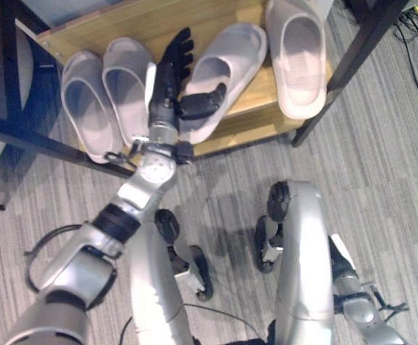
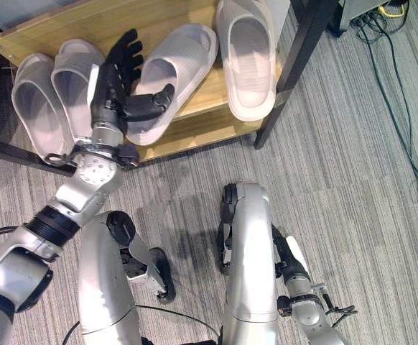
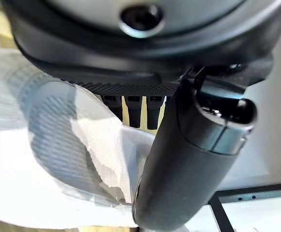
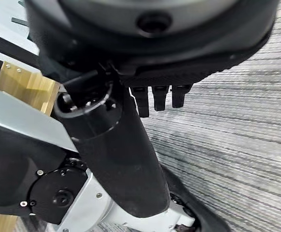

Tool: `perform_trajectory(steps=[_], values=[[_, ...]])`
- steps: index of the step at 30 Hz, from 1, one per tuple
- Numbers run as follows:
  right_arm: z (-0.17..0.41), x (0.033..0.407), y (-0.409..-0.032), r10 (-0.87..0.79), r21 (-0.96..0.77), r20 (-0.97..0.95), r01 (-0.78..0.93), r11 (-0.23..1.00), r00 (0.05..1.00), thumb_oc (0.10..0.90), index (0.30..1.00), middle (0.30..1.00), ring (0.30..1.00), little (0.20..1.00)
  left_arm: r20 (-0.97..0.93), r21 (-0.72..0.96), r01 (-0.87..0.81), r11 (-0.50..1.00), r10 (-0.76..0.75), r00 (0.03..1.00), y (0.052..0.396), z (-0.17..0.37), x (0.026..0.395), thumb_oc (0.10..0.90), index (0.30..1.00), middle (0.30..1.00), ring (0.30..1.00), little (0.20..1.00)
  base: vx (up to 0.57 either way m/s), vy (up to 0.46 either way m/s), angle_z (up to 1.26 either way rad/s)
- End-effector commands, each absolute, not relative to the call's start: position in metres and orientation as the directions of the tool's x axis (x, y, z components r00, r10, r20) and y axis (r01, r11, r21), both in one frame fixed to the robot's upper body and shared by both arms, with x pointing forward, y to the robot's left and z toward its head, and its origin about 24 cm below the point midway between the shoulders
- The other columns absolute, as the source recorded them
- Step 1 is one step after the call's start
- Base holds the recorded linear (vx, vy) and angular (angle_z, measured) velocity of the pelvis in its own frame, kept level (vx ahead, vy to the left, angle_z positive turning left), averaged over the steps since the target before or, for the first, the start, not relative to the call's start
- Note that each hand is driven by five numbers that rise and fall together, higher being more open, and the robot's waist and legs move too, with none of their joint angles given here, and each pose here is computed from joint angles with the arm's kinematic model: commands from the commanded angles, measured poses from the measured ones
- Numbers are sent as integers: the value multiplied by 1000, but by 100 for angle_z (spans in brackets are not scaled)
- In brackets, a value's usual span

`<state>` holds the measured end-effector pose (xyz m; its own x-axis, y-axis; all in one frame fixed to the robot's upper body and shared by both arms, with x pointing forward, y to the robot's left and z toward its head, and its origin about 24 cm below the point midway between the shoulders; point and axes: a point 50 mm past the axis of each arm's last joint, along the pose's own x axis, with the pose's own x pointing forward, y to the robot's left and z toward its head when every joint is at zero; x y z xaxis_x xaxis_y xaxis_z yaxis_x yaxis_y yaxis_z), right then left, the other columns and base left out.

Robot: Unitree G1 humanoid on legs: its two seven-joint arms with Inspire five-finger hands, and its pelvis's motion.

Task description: Arrange the slippers neatly on the shoe rack.

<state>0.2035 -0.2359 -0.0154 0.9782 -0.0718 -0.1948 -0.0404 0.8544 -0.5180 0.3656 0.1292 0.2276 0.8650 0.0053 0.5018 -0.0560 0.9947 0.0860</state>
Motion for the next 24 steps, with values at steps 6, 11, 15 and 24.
perform_trajectory(steps=[6, 11, 15, 24], values=[[4, 211, -232, -24, -561, -73, -21, 828, 997, 800, 900, 900, 900, 900, 694, 15, -168, 986, 110, 712, 121, 292, 368, 400, 300, 300, 300, 300, 1, 0, 1], [3, 213, -230, -18, -563, -70, -25, 826, 997, 800, 900, 900, 900, 900, 686, 4, -199, 980, 142, 714, 122, 293, 371, 400, 300, 300, 300, 300, 0, 0, 0], [2, 214, -227, -8, -560, -71, -34, 828, 997, 800, 900, 900, 900, 900, 681, 13, -248, 969, 173, 711, 129, 293, 374, 400, 300, 300, 300, 300, 0, 0, 0], [-1, 213, -222, 4, -549, -80, -47, 835, 997, 800, 900, 900, 900, 900, 670, -15, -352, 936, 271, 691, 146, 296, 379, 400, 300, 300, 300, 300, 0, 0, 0]])
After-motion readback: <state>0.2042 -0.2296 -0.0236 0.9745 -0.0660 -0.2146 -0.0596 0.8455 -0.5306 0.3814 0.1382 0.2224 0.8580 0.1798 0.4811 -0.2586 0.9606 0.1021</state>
